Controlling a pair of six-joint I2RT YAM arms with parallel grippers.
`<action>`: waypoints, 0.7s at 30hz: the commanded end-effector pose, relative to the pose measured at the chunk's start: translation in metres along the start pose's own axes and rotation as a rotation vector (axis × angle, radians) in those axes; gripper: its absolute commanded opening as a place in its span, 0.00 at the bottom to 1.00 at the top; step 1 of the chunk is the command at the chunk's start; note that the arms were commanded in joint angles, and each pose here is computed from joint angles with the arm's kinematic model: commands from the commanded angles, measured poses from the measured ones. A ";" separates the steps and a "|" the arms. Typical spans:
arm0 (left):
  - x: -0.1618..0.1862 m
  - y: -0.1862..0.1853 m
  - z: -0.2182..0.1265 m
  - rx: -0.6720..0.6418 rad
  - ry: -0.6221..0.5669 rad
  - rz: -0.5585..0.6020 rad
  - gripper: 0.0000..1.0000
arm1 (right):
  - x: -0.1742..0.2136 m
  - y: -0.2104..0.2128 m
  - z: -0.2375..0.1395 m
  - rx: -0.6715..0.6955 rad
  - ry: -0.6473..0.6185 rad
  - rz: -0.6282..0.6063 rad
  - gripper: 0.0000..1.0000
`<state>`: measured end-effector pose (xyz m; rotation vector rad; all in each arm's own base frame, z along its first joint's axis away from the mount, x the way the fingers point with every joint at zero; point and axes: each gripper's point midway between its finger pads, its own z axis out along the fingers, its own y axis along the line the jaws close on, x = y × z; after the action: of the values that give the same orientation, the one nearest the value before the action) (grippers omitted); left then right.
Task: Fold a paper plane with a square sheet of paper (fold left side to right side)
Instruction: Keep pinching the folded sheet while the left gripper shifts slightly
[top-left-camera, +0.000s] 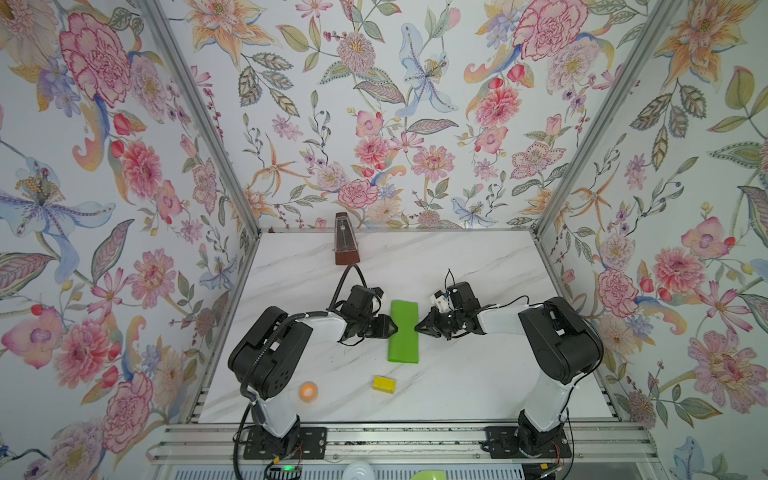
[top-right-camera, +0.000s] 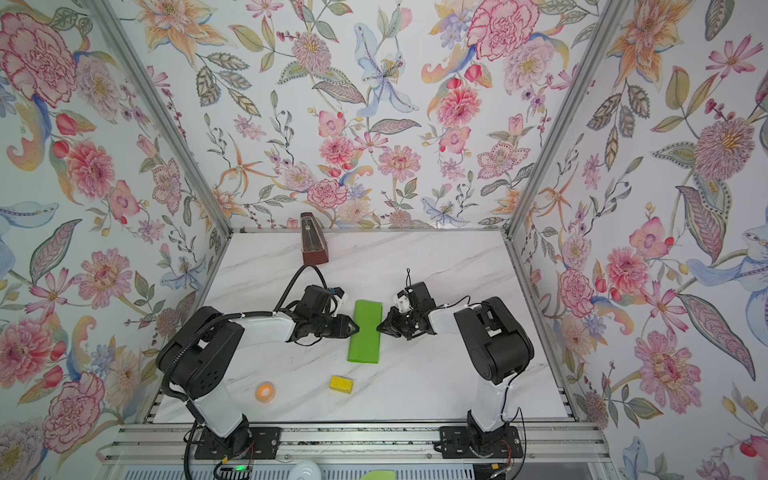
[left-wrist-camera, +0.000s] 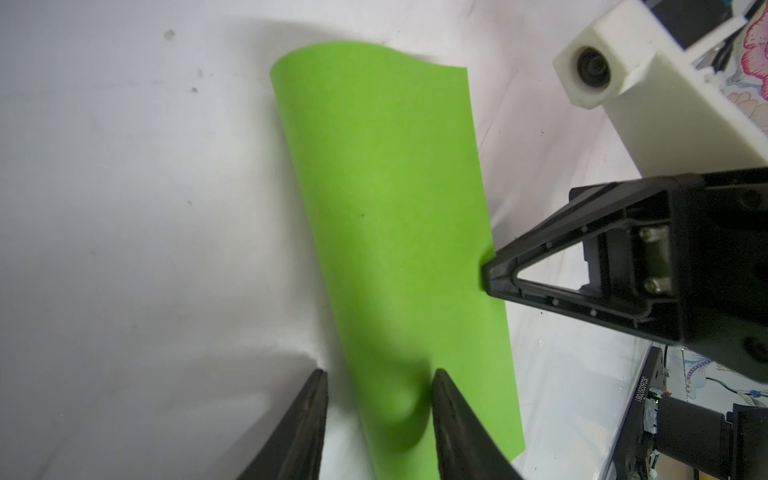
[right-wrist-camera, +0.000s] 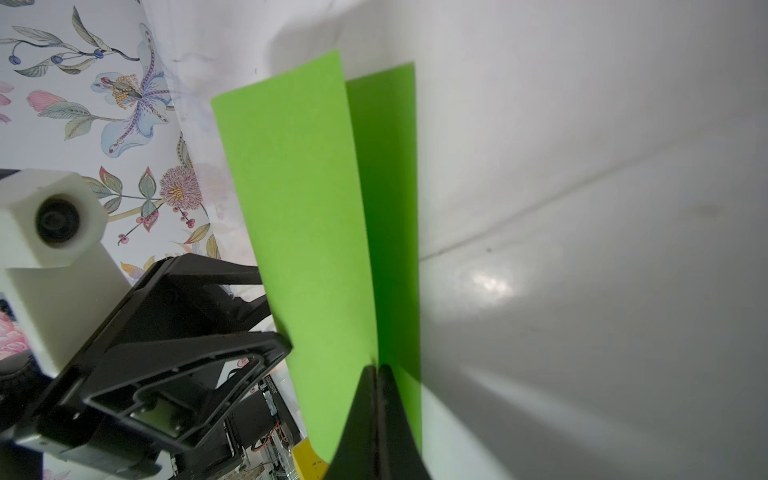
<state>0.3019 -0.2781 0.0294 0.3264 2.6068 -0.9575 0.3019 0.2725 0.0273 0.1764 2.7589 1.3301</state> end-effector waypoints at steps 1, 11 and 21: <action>0.005 -0.001 0.003 0.006 0.022 -0.004 0.44 | -0.001 0.008 -0.002 -0.008 -0.012 -0.011 0.00; 0.006 0.000 0.002 0.002 0.020 -0.003 0.43 | 0.002 -0.008 0.005 0.022 0.002 0.007 0.00; 0.005 -0.001 0.001 0.001 0.017 -0.002 0.43 | 0.007 -0.024 0.012 0.051 0.018 0.027 0.00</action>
<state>0.3019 -0.2781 0.0294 0.3264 2.6068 -0.9575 0.3006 0.2734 0.0181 0.1798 2.7754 1.3224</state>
